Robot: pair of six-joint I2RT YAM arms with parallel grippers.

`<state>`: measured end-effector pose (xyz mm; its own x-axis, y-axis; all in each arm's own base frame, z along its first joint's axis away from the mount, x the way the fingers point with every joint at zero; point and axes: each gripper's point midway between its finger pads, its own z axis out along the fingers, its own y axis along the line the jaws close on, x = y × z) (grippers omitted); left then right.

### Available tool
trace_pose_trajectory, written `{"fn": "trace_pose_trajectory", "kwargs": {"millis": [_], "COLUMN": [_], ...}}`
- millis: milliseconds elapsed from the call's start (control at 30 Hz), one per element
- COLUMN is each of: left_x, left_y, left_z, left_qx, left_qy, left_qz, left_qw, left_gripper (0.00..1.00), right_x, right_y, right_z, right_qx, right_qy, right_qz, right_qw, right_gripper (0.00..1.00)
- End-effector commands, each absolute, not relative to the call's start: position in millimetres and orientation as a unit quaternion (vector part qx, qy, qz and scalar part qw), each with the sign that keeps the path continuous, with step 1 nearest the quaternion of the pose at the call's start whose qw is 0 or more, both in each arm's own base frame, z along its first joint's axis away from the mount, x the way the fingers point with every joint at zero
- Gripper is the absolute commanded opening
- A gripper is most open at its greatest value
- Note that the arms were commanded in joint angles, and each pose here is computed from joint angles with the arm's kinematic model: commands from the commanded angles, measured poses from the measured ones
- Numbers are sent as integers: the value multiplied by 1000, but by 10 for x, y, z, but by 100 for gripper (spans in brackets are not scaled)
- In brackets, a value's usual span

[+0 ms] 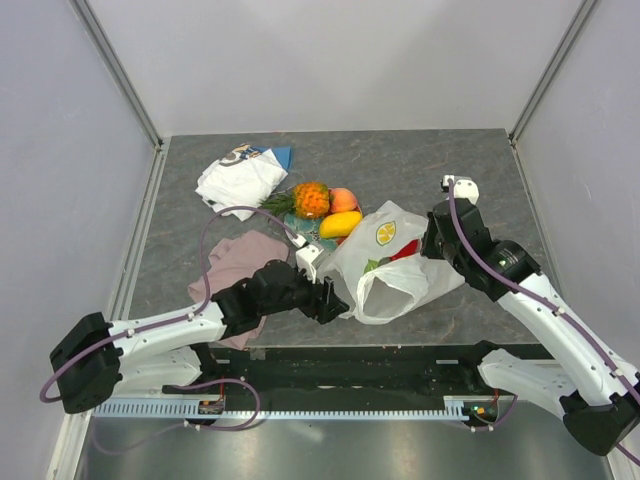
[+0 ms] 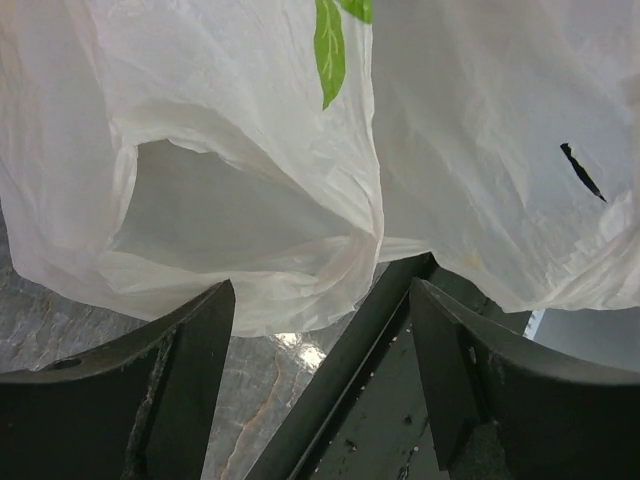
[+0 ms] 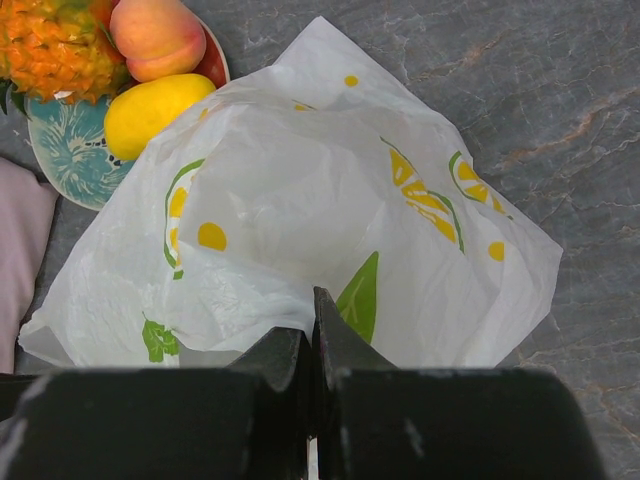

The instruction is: Place the fruits into the plastic bag

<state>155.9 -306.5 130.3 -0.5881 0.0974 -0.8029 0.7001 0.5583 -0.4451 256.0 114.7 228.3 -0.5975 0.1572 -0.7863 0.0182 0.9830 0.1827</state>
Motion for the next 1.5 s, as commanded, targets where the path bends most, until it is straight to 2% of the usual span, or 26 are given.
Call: {"fn": "trace_pose_trajectory", "kwargs": {"millis": [0, 233, 400, 733, 1033, 1200, 1267, 1300, 1367, 1400, 1467], "left_x": [1597, 1466, 1341, 1557, 1526, 1603, 1615, 1619, 1644, 1658, 1736], "left_y": [-3279, -3488, -3558, -3588, -3888, -3979, -4006, -4024, -4046, -4044, -4052], "left_z": [1583, 1685, 1733, 1349, 1364, 1230, 1166, 1174, 1243, 1272, 1477], "left_qx": [255, 282, 302, 277, 293, 294, 294, 290, 280, 274, 252], "left_qy": [769, 756, 762, 809, 784, 789, 791, 791, 787, 786, 773], "left_qz": [-430, -430, -393, -322, -368, -357, -358, -365, -385, -394, -431], "left_qw": [399, 405, 417, 407, 404, 405, 399, 397, 392, 389, 390], "left_gripper": [76, 75, 75, 76, 76, 76, 67, 52, 34, 19, 5], "right_x": [2556, 2561, 2565, 2541, 2530, 2526, 2530, 2530, 2517, 2514, 2497], "right_y": [1112, 1107, 1084, 1074, 1077, 1075, 1084, 1076, 1083, 1083, 1087], "right_z": [2344, 2340, 2343, 2374, 2339, 2321, 2335, 2342, 2373, 2390, 2510], "right_qx": [63, 61, 61, 61, 61, 61, 62, 63, 61, 61, 59], "right_qy": [884, 885, 885, 883, 885, 886, 885, 885, 884, 884, 880], "right_qz": [80, 77, 71, 74, 74, 73, 76, 75, 79, 79, 88], "right_qw": [456, 456, 456, 460, 455, 454, 455, 456, 456, 457, 462], "right_gripper": [0, 0, 0, 0, 0, 0, 0, 0, 0, 3, 21]}}
